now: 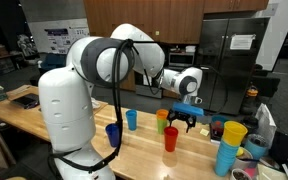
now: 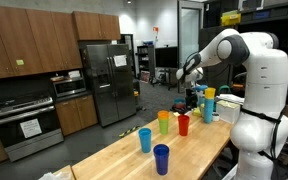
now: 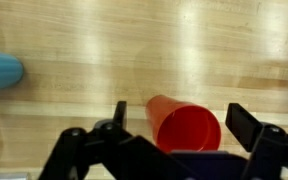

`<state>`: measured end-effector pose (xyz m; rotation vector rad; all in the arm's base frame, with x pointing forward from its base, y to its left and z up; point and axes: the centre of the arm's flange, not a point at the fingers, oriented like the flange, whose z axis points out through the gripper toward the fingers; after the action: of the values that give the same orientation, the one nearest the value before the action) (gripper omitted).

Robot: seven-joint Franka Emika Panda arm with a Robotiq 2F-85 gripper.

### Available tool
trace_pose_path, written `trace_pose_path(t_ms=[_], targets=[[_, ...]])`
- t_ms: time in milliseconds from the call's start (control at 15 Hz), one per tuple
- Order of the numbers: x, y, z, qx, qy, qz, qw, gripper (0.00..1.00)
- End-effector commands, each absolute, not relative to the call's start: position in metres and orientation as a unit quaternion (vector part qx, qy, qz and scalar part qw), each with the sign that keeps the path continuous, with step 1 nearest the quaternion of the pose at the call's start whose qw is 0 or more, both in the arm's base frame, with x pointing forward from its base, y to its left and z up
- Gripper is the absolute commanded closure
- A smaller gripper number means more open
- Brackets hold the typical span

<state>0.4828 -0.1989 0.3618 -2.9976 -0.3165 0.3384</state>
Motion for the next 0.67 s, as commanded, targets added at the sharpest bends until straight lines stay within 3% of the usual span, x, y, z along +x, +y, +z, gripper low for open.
trace_pose_path(t_ms=[0,600], targets=[[0.483,-0.199,0.353,-0.987,-0.114,0.106,0.045,0.0],[0.5,-0.197,0.33,-0.986,-0.132,0.098,0.041,0.0]])
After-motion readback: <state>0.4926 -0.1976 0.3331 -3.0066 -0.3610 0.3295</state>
